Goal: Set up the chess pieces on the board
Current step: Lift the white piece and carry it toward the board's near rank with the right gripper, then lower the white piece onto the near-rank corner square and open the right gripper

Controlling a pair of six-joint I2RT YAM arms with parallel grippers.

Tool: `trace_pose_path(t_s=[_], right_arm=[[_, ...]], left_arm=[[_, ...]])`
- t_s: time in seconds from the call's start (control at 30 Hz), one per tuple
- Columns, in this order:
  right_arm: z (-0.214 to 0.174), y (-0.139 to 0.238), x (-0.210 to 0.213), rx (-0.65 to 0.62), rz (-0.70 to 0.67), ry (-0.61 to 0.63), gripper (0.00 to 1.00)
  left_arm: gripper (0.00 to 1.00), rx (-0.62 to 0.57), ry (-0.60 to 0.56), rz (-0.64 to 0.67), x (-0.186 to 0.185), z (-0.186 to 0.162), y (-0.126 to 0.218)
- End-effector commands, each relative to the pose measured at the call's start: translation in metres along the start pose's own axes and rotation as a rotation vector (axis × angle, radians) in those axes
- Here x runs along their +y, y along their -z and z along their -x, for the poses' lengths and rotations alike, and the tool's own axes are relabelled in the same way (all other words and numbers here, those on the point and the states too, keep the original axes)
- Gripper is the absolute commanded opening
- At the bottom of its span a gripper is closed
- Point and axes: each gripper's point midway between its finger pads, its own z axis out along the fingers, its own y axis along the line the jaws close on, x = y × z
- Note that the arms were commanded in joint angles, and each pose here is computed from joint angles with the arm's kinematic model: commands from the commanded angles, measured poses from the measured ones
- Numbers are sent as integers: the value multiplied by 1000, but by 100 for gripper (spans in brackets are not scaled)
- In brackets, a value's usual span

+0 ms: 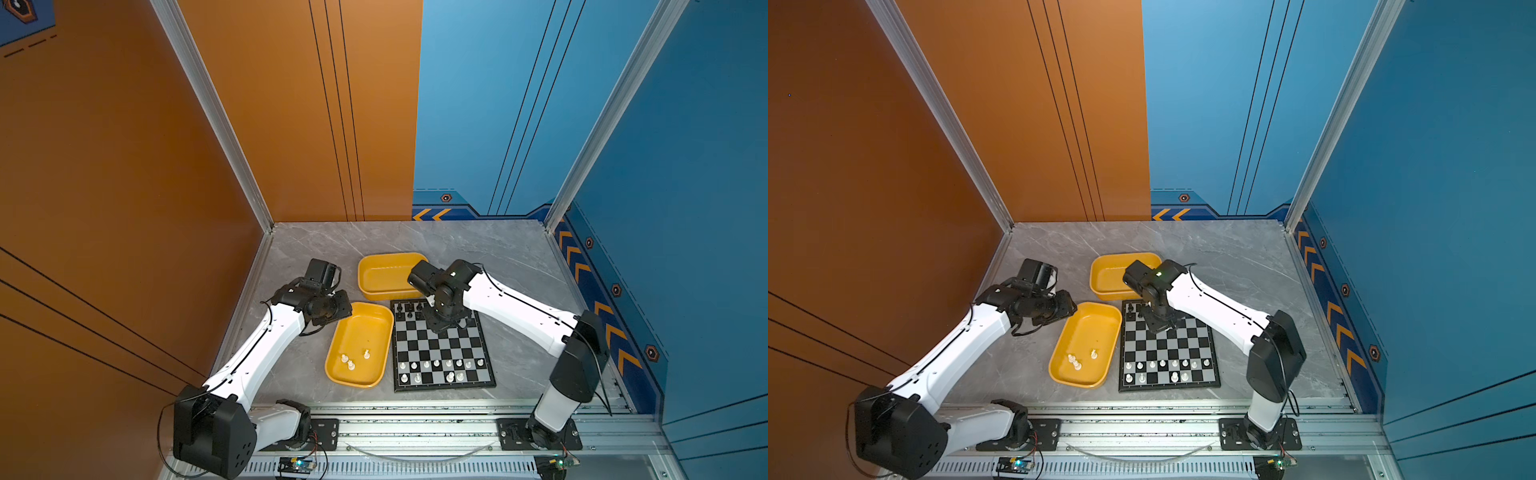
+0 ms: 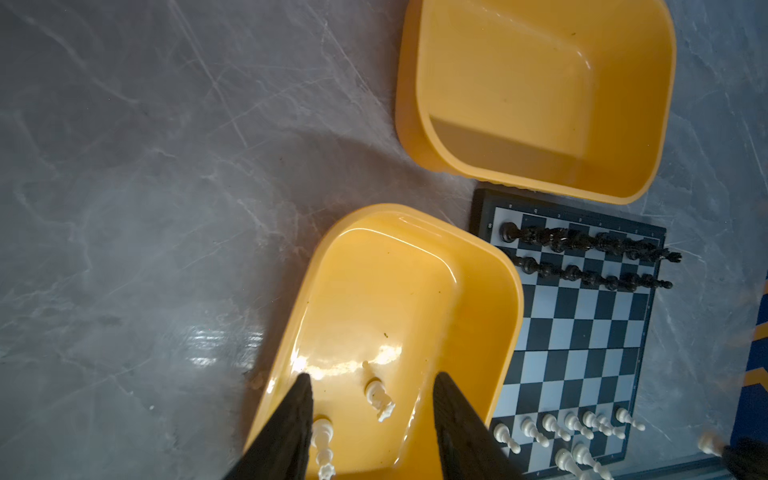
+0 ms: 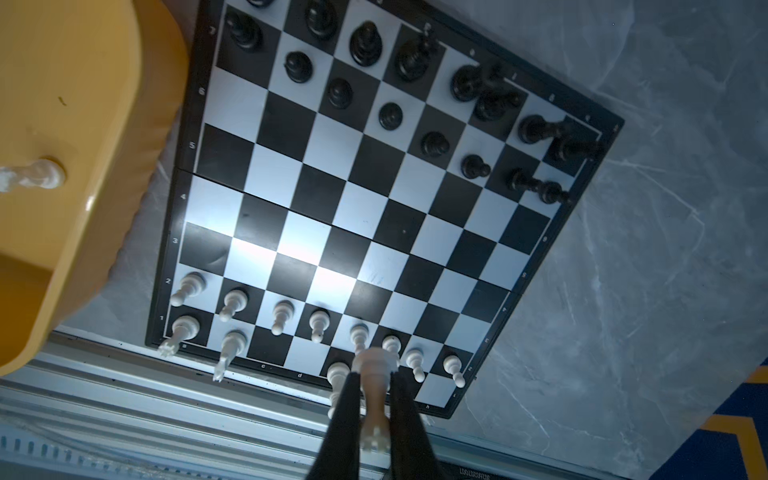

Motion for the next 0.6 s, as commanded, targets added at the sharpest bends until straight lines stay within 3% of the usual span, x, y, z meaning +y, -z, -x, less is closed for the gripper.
trace_pose_path(t_s=[0.0, 0.57], right_arm=[[-7, 1, -12, -49, 2, -88, 7], [-103, -33, -58, -29, 0, -285, 9]], left_arm=[[49, -47, -34, -9, -16, 15, 7], [50, -47, -123, -27, -53, 7, 7]])
